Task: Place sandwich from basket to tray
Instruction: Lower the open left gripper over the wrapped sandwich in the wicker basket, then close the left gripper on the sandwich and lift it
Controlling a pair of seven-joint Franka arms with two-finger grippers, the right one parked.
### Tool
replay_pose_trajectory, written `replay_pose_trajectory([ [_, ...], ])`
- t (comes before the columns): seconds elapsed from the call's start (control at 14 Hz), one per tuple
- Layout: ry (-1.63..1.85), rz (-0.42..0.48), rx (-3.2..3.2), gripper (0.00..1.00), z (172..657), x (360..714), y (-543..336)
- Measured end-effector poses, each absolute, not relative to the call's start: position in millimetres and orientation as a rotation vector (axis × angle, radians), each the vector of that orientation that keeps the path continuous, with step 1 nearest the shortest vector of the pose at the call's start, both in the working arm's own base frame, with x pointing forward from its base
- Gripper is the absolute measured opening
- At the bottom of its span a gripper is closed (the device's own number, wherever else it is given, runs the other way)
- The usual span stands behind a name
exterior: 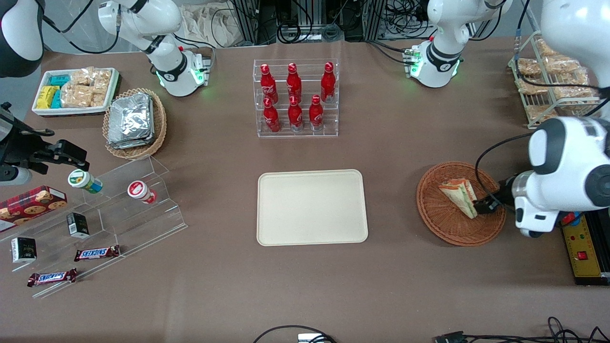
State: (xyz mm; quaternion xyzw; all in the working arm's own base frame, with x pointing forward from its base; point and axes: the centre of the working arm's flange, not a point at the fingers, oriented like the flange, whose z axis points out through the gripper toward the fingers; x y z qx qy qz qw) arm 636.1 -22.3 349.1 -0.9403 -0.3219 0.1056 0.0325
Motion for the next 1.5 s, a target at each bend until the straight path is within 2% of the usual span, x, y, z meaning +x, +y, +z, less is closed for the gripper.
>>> replay_pose_trajectory([
  [0.14, -1.038, 0.306, -2.885, 1.0, 315, 627, -26],
  [0.36, -1.006, 0.339, -2.844, 1.0, 286, 613, -27],
  [1.14, -1.044, 0.441, -2.763, 1.0, 227, 601, -26],
  [1.5, -1.051, 0.435, -2.764, 0.49, 227, 603, -25],
])
